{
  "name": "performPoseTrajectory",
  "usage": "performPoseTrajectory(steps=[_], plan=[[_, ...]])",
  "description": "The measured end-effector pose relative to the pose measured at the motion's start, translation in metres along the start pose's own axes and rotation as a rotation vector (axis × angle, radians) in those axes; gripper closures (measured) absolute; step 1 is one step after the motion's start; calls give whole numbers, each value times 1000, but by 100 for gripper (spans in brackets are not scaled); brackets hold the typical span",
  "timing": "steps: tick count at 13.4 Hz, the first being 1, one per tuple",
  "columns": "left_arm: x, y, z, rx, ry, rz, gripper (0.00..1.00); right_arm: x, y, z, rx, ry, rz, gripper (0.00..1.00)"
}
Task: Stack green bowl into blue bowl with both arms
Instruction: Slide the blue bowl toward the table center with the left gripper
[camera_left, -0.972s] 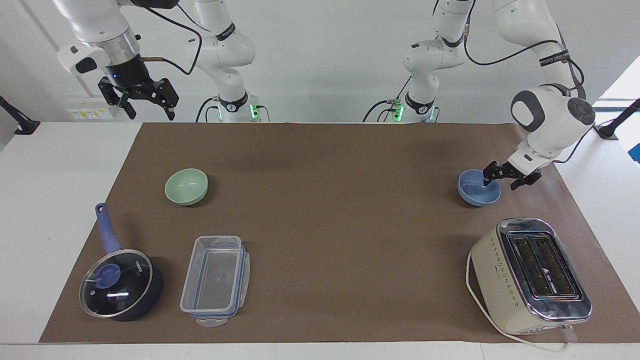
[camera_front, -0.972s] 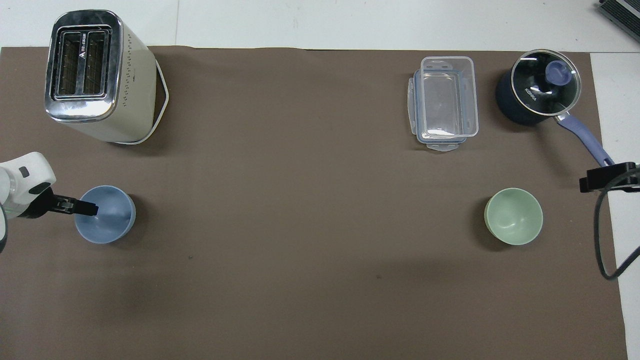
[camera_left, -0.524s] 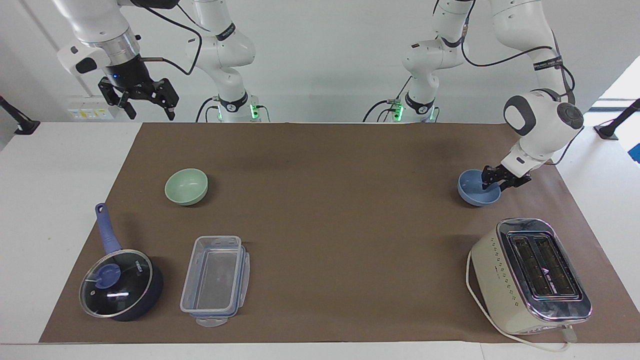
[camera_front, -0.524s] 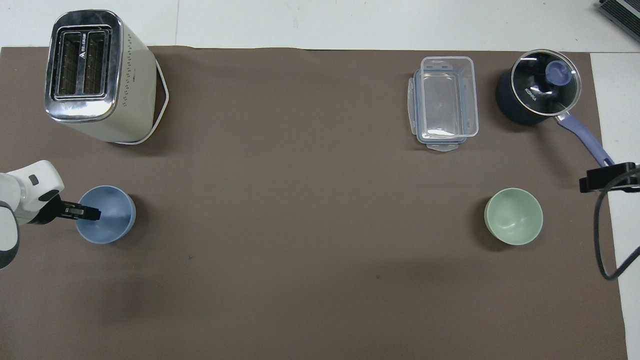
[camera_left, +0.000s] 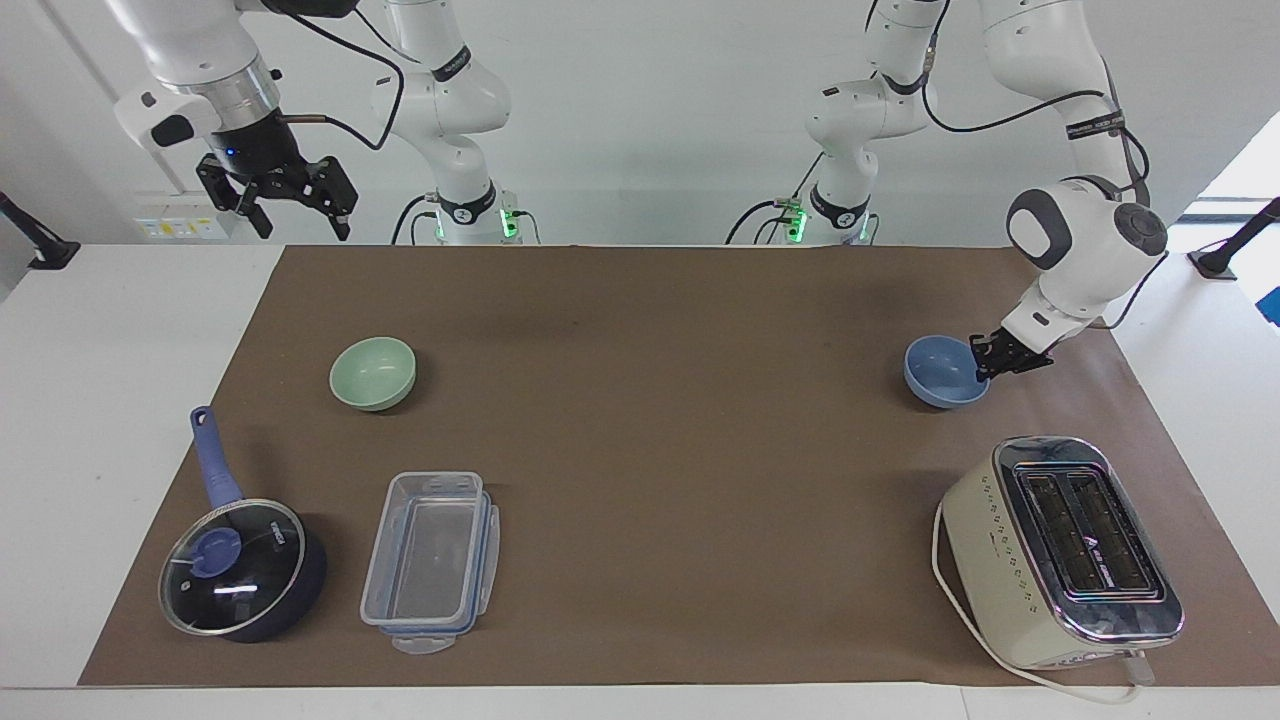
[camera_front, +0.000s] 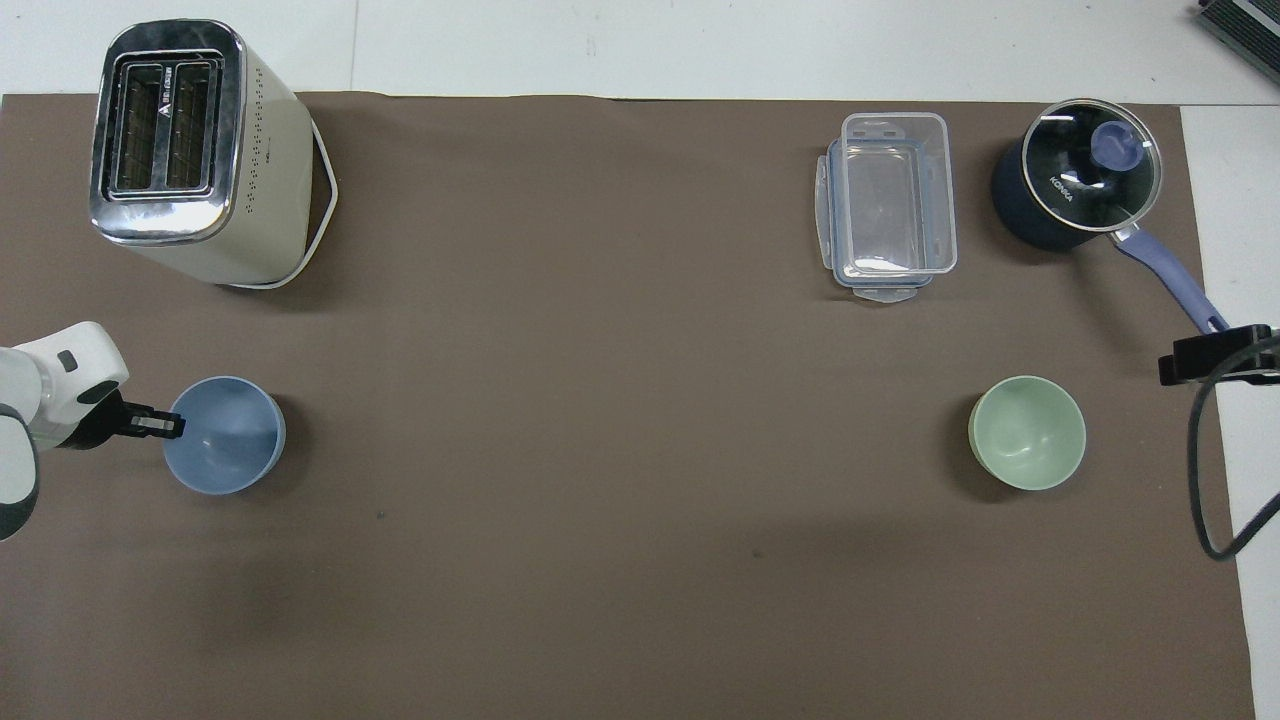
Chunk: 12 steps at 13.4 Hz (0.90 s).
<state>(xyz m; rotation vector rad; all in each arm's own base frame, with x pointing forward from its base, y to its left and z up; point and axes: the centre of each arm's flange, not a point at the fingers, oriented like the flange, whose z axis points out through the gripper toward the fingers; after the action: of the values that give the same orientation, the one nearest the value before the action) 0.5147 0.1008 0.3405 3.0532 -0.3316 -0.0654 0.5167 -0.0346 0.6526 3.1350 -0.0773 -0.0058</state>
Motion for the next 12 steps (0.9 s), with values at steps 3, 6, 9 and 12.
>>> performPoseTrajectory(steps=[3,6,9,12], plan=[[-5,8,-10,-19,-33,12,96,0,0,0,0,0,0,0],[2,45,-30,-15,-29,47,96,0,0,0,0,-1,0,0],[21,124,-29,-4,-32,45,96,0,0,0,0,-1,0,0],[33,232,-22,7,-13,-4,96,0,0,1,0,-1,0,0]])
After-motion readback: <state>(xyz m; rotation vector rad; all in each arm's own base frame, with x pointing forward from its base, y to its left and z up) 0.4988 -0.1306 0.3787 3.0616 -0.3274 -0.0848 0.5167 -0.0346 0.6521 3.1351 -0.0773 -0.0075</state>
